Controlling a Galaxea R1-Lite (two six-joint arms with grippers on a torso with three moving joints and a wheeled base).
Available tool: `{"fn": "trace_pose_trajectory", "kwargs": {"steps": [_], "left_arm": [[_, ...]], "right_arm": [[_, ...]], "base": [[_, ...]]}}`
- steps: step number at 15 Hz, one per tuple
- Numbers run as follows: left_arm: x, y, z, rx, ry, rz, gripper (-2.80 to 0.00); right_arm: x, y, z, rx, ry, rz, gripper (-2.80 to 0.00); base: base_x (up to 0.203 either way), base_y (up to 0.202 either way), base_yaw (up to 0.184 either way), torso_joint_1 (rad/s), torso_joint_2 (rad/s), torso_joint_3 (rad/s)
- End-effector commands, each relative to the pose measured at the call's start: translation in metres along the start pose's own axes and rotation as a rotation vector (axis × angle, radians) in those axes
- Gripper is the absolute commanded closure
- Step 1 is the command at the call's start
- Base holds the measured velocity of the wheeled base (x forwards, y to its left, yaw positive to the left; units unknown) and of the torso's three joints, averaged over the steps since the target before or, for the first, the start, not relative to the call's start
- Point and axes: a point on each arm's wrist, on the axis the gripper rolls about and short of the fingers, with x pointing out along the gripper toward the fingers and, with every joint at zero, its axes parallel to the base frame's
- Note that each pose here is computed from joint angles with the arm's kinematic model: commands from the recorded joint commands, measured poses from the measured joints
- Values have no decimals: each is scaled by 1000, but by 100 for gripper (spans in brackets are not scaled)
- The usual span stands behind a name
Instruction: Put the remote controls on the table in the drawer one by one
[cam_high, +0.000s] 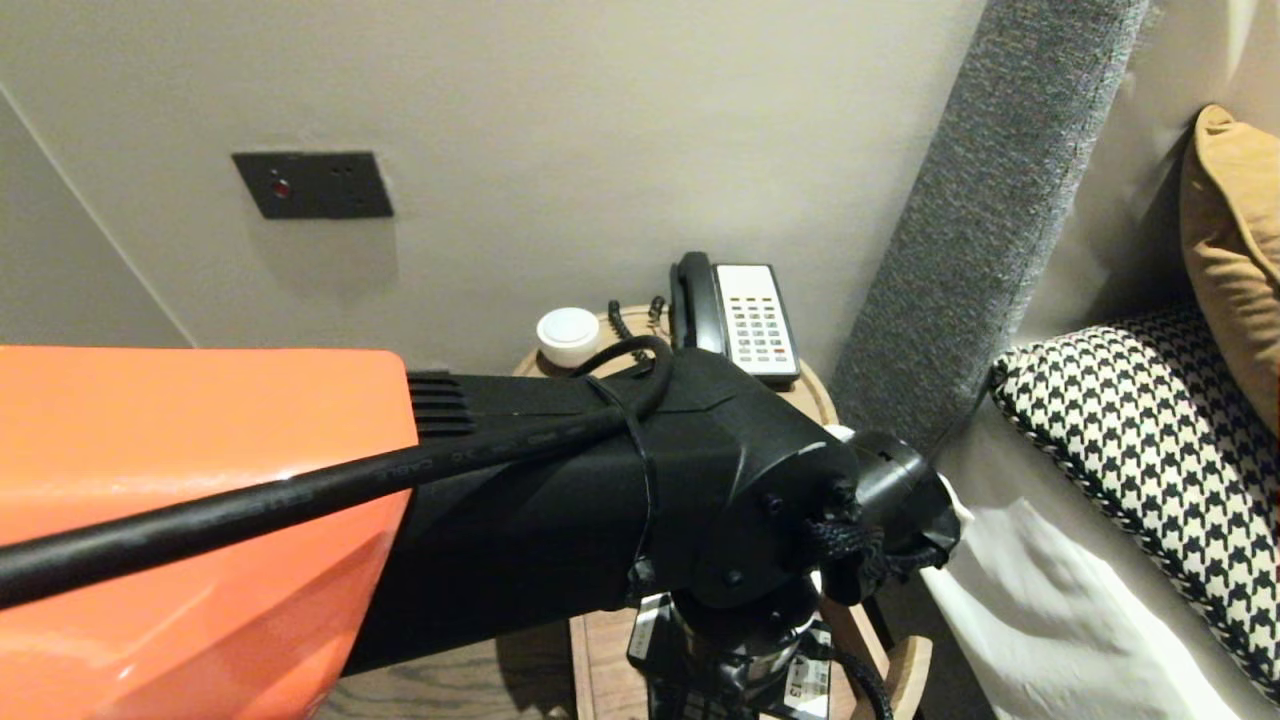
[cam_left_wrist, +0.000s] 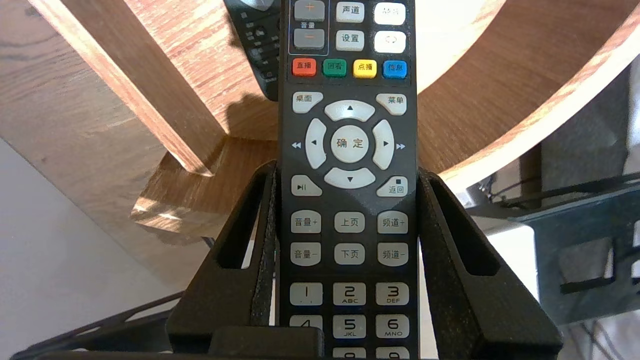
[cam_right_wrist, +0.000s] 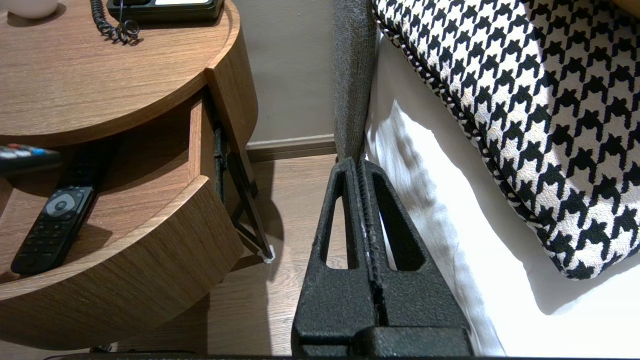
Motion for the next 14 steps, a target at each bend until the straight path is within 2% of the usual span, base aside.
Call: {"fn": "trace_pose_trajectory", "kwargs": {"steps": [1, 5, 9, 14], "left_arm": [[8, 1, 2, 4, 8, 12, 0], [19, 6, 11, 2, 40, -22, 0], [31, 4, 16, 22, 33, -45, 0], [50, 6, 30, -13, -11, -69, 0]], "right_arm": [[2, 0, -11, -1, 38, -1, 0], [2, 0, -11, -1, 38, -1, 0], [2, 0, -11, -1, 38, -1, 0], [2, 0, -11, -1, 38, -1, 0]], "base": [[0, 0, 0, 0, 0, 0], [0, 0, 0, 0, 0, 0], [0, 0, 0, 0, 0, 0], [0, 0, 0, 0, 0, 0]]}}
